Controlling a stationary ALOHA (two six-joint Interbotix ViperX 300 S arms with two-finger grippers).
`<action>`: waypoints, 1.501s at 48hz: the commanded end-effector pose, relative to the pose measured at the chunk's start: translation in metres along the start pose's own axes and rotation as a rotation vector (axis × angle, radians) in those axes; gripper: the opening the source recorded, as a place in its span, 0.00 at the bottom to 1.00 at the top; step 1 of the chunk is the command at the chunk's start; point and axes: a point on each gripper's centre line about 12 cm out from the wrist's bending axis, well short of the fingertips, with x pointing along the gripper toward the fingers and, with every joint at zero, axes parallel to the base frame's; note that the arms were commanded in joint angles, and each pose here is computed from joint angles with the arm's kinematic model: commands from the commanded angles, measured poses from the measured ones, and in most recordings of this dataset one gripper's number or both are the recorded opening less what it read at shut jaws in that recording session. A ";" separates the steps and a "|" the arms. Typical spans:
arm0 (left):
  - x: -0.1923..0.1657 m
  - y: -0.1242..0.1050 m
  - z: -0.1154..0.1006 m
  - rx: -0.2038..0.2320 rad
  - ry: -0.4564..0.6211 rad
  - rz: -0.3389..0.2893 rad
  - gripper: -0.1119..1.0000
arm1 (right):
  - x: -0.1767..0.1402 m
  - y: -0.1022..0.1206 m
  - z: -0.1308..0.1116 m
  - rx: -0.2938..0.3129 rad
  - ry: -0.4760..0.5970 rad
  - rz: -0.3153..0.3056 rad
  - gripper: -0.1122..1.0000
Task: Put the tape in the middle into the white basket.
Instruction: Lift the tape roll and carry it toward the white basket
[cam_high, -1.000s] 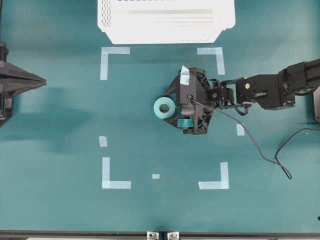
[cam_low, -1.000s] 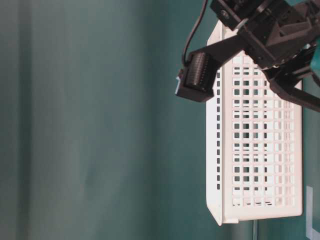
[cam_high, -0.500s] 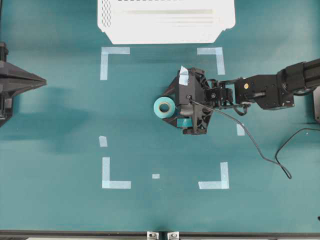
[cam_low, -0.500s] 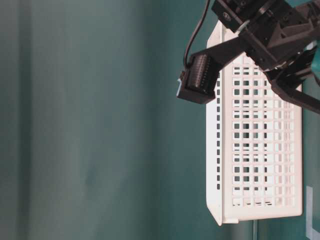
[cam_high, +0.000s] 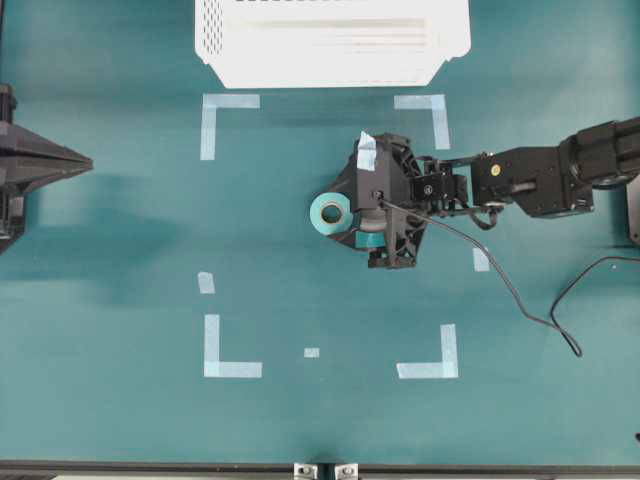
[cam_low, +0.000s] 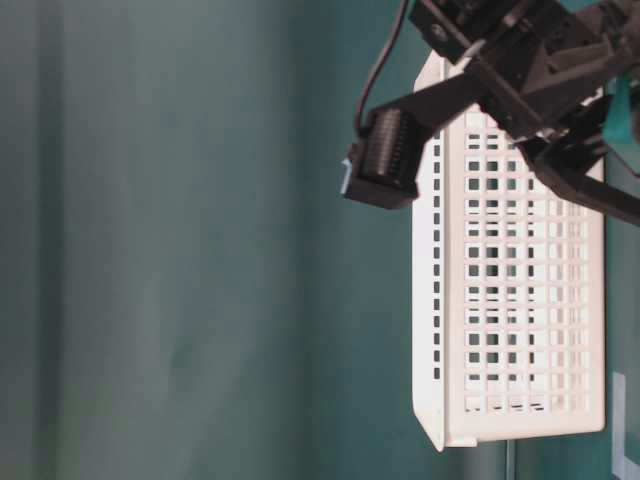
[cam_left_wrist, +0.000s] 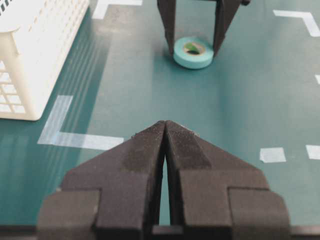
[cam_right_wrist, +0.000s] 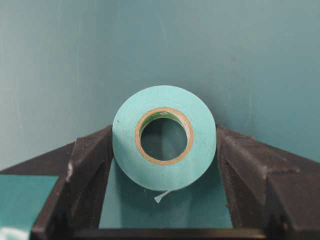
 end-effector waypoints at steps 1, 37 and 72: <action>0.000 0.000 0.005 -0.002 -0.012 0.004 0.01 | -0.013 0.006 0.022 -0.007 -0.055 0.015 0.71; 0.000 0.000 0.005 -0.002 -0.012 0.004 0.01 | -0.083 0.015 0.079 -0.014 -0.172 0.030 0.71; 0.000 0.000 0.005 -0.001 -0.012 0.004 0.01 | -0.121 -0.017 0.103 0.002 -0.229 -0.048 0.71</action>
